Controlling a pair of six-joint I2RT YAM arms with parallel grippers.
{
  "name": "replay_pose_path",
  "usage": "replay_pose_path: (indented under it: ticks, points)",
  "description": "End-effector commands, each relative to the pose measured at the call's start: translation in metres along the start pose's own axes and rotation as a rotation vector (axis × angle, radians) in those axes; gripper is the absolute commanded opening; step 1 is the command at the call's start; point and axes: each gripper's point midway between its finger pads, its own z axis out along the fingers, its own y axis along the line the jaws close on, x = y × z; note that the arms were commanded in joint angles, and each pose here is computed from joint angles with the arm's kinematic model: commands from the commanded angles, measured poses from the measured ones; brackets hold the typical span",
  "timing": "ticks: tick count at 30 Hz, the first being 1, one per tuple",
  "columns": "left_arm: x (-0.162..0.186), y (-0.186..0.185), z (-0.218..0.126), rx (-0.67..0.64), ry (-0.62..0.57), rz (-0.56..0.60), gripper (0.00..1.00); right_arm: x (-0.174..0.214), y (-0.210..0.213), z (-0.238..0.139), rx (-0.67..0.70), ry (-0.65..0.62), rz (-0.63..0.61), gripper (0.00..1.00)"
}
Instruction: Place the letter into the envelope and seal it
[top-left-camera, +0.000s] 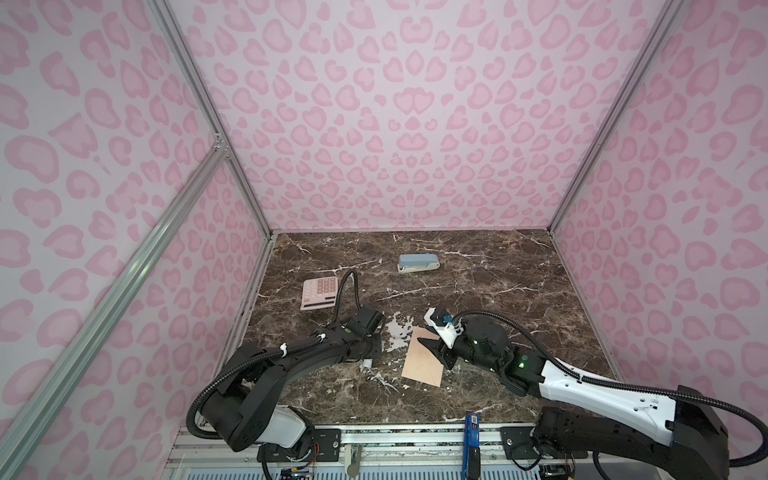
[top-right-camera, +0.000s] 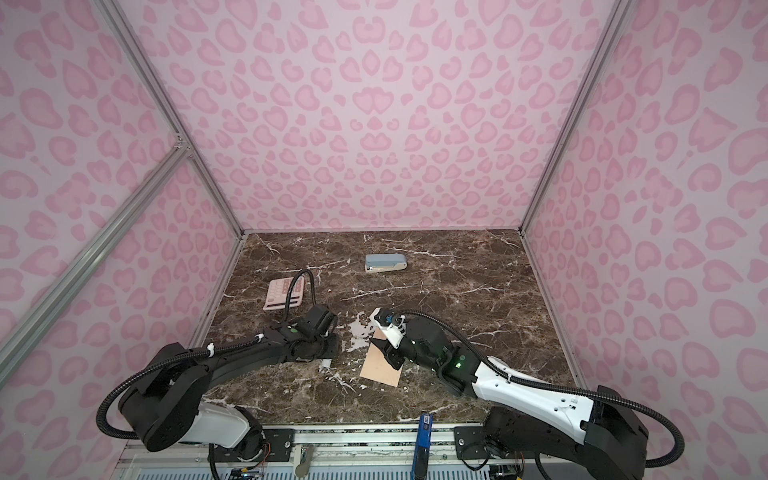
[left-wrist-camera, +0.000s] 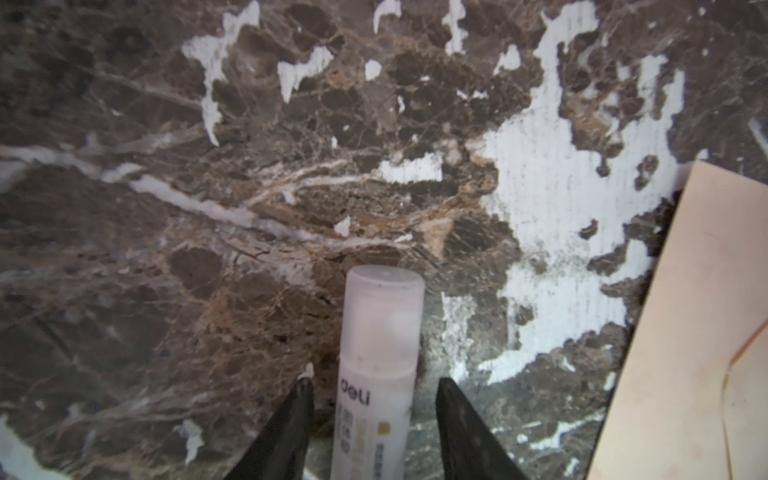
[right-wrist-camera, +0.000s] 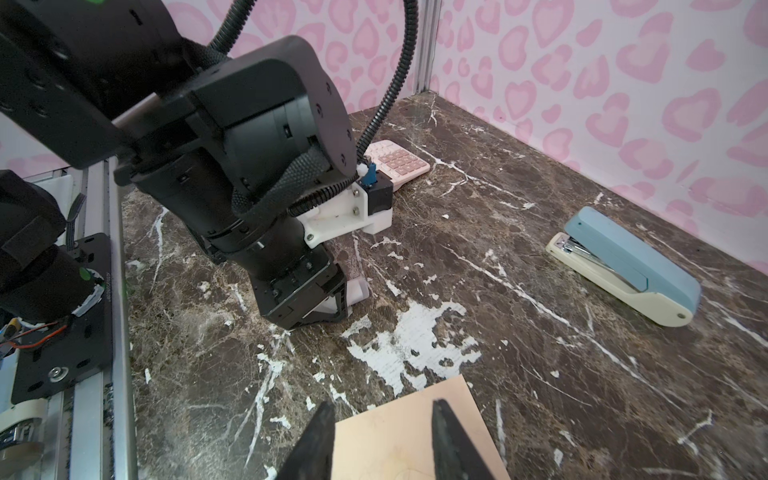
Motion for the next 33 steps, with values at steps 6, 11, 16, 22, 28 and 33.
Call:
replay_pose_path:
  ticks: [6,11,16,22,28,33]
  points:
    - [-0.008,-0.004,-0.011,0.007,-0.021,0.002,0.63,-0.006,0.001,0.001,-0.006,-0.012,-0.015,0.4]
    - [-0.015,-0.005,-0.02,0.015,-0.049,0.001,0.66,-0.008,0.001,0.001,-0.006,-0.014,-0.016,0.4]
    - [-0.032,-0.007,-0.042,0.026,-0.143,0.012,0.7,-0.005,0.002,0.003,-0.007,-0.012,-0.008,0.4]
    - [-0.065,0.003,-0.09,-0.022,-0.316,0.023,0.96,0.0,-0.008,0.008,0.047,-0.007,0.021,0.4]
    - [-0.102,0.021,-0.132,-0.049,-0.535,-0.011,0.98,0.008,-0.053,0.008,0.19,0.002,0.104,0.4]
    - [-0.121,0.05,-0.153,-0.059,-0.71,-0.086,0.98,0.008,-0.123,-0.016,0.373,-0.062,0.254,0.39]
